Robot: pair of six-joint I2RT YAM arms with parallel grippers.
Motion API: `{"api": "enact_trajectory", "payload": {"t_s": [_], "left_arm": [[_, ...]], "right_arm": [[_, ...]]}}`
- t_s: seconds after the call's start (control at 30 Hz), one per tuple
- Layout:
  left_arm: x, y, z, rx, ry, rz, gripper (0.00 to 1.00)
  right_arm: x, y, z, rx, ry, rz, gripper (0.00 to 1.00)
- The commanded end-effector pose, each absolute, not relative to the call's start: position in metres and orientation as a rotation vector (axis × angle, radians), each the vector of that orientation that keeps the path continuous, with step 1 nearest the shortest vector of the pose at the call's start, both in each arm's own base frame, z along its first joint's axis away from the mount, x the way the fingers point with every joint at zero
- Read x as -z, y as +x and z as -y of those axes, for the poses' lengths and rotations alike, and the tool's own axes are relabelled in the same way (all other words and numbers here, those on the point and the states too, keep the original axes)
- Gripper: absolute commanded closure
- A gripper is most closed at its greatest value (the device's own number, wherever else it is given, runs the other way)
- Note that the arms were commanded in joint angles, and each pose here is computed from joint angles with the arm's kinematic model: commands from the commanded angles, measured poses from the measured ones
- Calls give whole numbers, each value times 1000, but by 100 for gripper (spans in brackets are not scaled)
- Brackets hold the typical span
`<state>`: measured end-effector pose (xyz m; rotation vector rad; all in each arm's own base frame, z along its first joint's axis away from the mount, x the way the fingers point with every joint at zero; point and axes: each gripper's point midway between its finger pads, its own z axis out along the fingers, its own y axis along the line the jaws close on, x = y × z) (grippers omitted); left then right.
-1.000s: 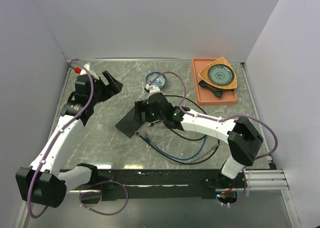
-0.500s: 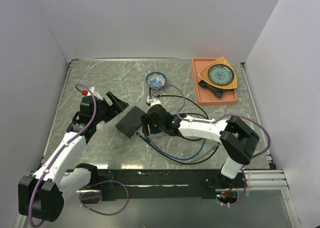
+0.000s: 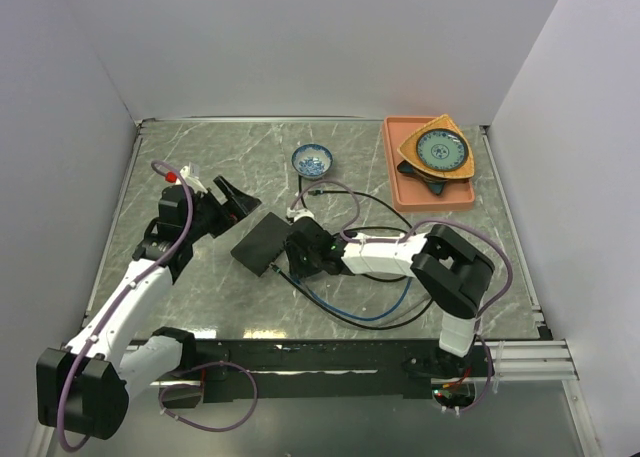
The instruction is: Insert the plug into the switch port
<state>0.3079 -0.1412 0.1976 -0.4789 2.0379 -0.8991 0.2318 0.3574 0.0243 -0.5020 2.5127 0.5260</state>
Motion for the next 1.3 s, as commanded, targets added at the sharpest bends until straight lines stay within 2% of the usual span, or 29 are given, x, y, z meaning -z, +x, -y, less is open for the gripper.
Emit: {"api": "enact_trajectory", "payload": {"t_s": [0.0, 0.1, 0.13, 0.23, 0.4, 0.5, 0.77, 1.0, 1.1, 1.27], "left_arm": [[-220, 314, 145, 927, -432, -1986, 4], [-218, 314, 145, 927, -432, -1989, 4], [-218, 314, 146, 928, -431, -1989, 4], [-220, 314, 145, 923, -426, -1991, 4], [-218, 315, 145, 915, -425, -1997, 4], [-216, 315, 146, 918, -424, -2003, 4], [-217, 316, 148, 935, -421, -1991, 4], [-219, 317, 150, 954, -419, -1983, 4], [-216, 317, 152, 967, -415, -1990, 4], [-213, 318, 154, 975, -413, -1993, 4]], "right_arm": [[-31, 240, -375, -564, -495, -2486, 64], [-28, 239, -376, -554, -502, -2492, 77], [-28, 239, -375, -548, -511, -2494, 87], [-35, 241, -373, -540, -510, -2477, 100], [-62, 250, -359, -490, -478, -2420, 100], [-97, 261, -339, -441, -413, -2336, 100], [-243, 282, -233, -298, -150, -1959, 100], [-358, 249, -163, -362, -91, -1623, 100], [-364, 243, -158, -332, -166, -1627, 100], [-319, 236, -206, -376, -513, -1762, 100]]}}
